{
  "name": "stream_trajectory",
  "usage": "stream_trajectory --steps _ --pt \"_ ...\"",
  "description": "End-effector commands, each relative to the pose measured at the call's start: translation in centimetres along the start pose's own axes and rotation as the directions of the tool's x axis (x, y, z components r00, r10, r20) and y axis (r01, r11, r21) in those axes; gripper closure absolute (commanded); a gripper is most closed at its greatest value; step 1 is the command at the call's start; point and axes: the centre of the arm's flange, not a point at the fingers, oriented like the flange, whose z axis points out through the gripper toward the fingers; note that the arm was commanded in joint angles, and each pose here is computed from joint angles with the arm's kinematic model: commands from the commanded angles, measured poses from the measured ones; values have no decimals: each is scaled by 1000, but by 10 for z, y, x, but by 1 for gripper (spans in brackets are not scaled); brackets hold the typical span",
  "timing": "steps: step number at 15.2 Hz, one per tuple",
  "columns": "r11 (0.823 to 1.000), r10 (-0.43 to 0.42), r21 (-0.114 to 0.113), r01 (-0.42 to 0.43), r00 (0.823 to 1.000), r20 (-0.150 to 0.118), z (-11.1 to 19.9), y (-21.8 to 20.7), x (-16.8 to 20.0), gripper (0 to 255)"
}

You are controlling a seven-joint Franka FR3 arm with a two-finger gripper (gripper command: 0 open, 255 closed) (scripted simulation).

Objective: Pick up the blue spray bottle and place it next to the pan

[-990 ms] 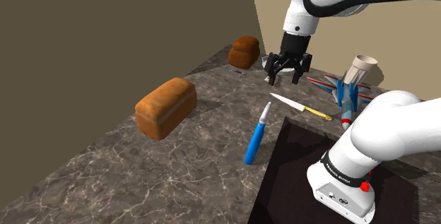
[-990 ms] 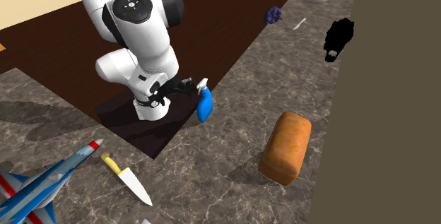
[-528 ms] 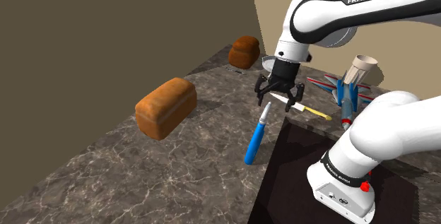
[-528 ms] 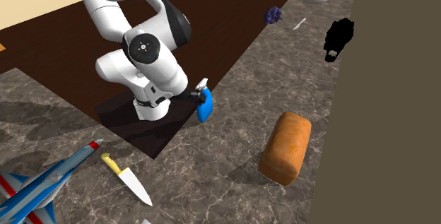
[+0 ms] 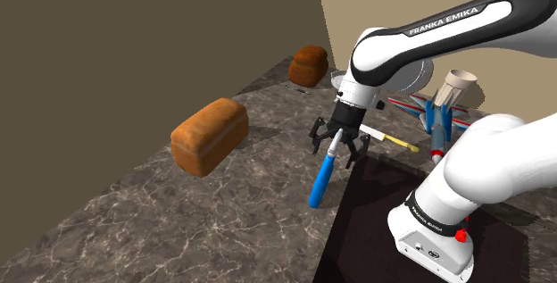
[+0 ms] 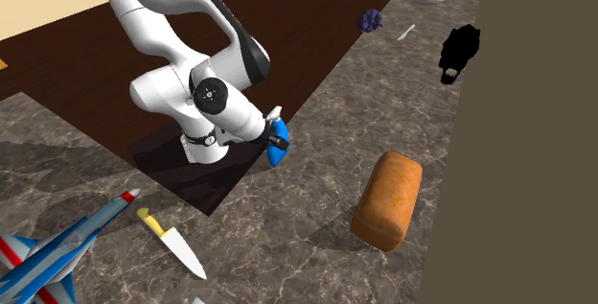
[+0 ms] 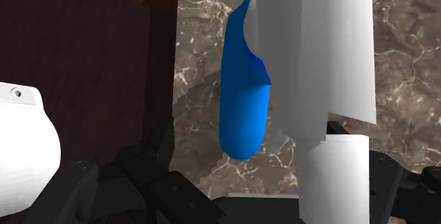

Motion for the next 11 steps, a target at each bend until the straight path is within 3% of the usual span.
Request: stream_trajectory --steps 1,4,11 --pt "1000 4 2 -4 1000 1 11 1 -1 0" --pt "1000 4 2 -4 1000 1 24 1 -1 0" --pt "1000 4 2 -4 1000 1 24 1 -1 0"
